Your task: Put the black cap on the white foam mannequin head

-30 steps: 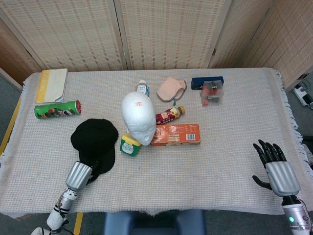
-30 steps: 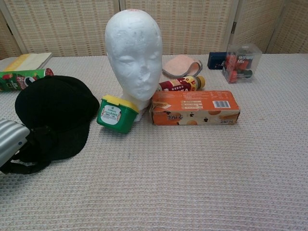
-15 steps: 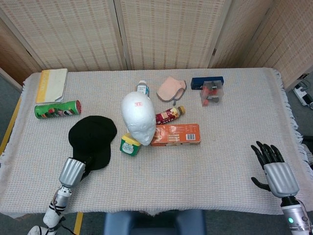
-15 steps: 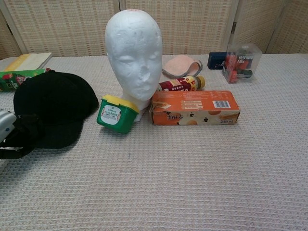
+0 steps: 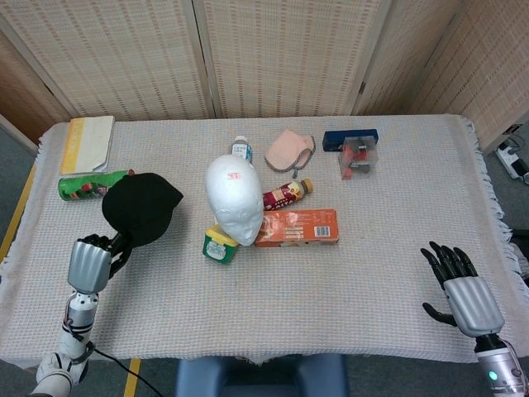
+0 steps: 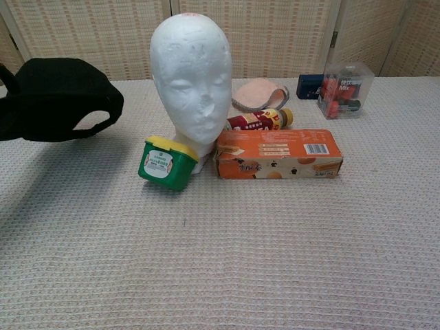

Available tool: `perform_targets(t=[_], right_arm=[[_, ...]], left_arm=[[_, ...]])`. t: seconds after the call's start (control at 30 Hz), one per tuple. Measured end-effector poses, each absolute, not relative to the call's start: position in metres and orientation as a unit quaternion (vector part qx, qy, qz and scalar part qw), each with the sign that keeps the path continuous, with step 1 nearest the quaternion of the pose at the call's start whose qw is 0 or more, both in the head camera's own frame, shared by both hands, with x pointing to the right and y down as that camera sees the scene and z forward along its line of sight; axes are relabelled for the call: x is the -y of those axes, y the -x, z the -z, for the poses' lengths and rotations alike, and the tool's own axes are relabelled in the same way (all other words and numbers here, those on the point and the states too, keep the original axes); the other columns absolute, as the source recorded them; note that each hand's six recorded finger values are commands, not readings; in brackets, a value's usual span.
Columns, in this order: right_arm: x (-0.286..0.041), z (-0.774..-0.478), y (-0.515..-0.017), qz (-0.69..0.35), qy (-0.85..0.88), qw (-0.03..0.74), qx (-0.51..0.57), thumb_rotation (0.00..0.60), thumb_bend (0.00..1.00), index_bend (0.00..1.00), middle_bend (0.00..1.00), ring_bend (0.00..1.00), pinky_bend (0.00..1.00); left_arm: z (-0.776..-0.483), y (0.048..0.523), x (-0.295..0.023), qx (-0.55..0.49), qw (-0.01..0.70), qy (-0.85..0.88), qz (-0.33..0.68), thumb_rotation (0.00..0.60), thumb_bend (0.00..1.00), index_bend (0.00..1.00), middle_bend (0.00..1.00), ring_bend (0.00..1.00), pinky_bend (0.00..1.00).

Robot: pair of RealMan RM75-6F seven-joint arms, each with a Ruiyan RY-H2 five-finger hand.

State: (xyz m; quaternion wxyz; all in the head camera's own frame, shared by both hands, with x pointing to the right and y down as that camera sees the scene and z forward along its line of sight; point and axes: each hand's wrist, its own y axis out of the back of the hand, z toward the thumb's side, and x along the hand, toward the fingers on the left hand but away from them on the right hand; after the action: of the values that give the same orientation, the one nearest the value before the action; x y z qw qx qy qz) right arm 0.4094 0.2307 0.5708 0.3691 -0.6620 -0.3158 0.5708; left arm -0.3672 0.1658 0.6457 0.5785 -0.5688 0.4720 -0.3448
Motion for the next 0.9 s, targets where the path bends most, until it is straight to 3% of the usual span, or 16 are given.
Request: perform_targets(t=[0.3, 0.53, 0.7, 0.9], right_arm=[[-0.229, -0.564, -0.412, -0.565, 0.662, 0.369, 0.326, 0.600, 0.15, 0.00, 0.00, 0.00, 0.00], [-0.226, -0.559, -0.416, -0.563, 0.659, 0.366, 0.339, 0.600, 0.15, 0.00, 0.00, 0.00, 0.00], [-0.223, -0.556, -0.420, -0.561, 0.657, 0.363, 0.349, 0.600, 0.15, 0.00, 0.00, 0.00, 0.00], [-0.218, -0.550, -0.425, -0.556, 0.656, 0.360, 0.362, 0.600, 0.15, 0.00, 0.00, 0.00, 0.00]], left_arm=[[-0.596, 0.346, -0.099, -0.496, 0.651, 0.509, 0.268, 0.600, 0.56, 0.62, 1.00, 1.00, 1.00], [-0.568, 0.294, -0.059, -0.502, 0.683, 0.488, 0.210, 0.600, 0.56, 0.62, 1.00, 1.00, 1.00], [-0.561, 0.253, -0.051, -0.491, 0.695, 0.493, 0.182, 0.600, 0.56, 0.62, 1.00, 1.00, 1.00], [-0.568, 0.206, -0.070, -0.455, 0.708, 0.518, 0.153, 0.600, 0.56, 0.62, 1.00, 1.00, 1.00]])
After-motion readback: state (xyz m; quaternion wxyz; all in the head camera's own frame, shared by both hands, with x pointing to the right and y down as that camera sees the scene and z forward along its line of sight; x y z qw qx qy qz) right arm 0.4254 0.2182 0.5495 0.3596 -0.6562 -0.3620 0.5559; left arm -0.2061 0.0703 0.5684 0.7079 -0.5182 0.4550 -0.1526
